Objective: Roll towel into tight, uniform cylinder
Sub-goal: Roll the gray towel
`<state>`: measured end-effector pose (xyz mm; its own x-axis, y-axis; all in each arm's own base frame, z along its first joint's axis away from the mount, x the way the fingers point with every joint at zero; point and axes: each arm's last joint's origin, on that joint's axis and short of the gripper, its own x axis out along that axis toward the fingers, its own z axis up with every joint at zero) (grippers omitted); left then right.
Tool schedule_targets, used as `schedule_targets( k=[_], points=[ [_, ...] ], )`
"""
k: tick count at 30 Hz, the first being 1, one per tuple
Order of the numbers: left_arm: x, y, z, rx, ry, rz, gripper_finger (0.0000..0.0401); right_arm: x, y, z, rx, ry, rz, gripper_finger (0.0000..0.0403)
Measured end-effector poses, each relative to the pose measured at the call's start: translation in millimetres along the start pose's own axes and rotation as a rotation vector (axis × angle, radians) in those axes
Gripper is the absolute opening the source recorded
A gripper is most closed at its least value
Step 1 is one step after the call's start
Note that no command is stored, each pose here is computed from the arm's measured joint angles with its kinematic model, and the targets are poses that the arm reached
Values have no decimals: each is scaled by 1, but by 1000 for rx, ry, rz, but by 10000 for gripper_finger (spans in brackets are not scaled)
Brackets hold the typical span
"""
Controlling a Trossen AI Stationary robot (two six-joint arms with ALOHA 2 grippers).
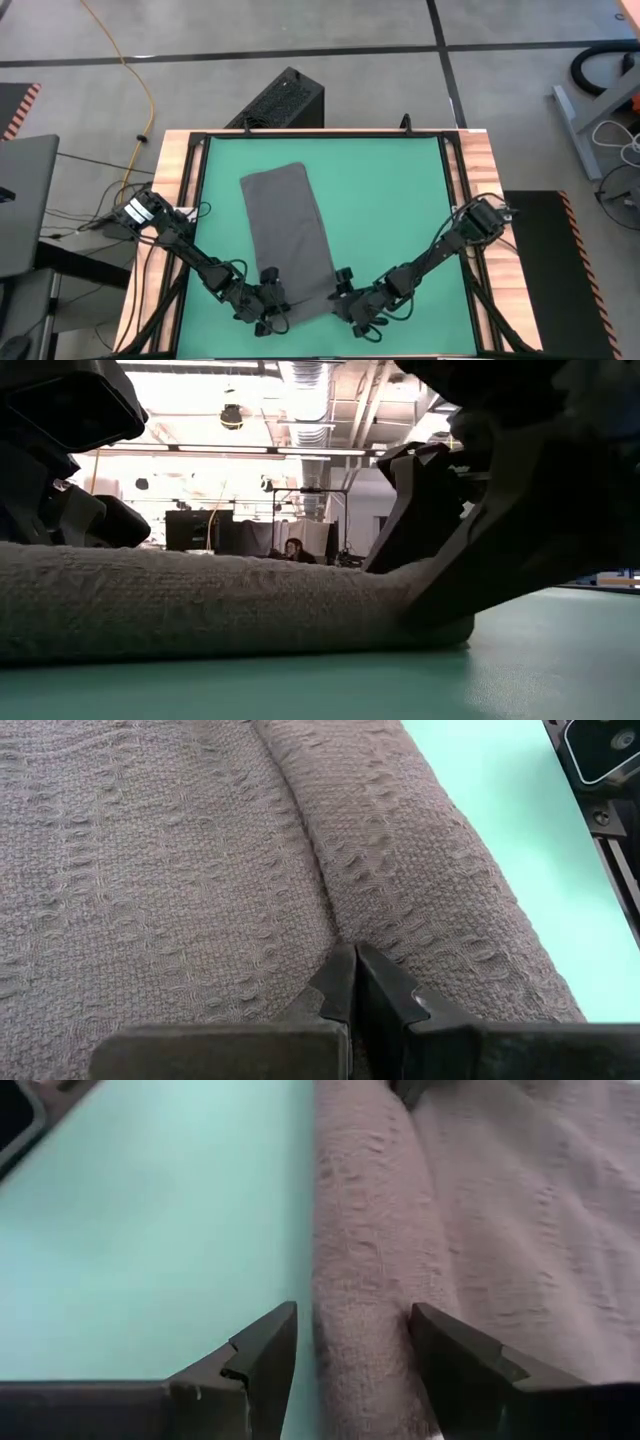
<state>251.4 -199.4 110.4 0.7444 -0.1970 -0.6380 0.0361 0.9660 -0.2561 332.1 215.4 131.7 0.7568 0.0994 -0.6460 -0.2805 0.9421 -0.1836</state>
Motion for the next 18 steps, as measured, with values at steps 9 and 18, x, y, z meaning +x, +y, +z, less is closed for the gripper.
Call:
schedule_targets(
  k=[9,18],
  points=[
    [-6,-6,10,64,-53,-69,0,4,-8,-4,85,29,-57,141],
    [-23,-9,30,92,-162,-74,0,7,-25,1,332,67,165,40]
  ],
)
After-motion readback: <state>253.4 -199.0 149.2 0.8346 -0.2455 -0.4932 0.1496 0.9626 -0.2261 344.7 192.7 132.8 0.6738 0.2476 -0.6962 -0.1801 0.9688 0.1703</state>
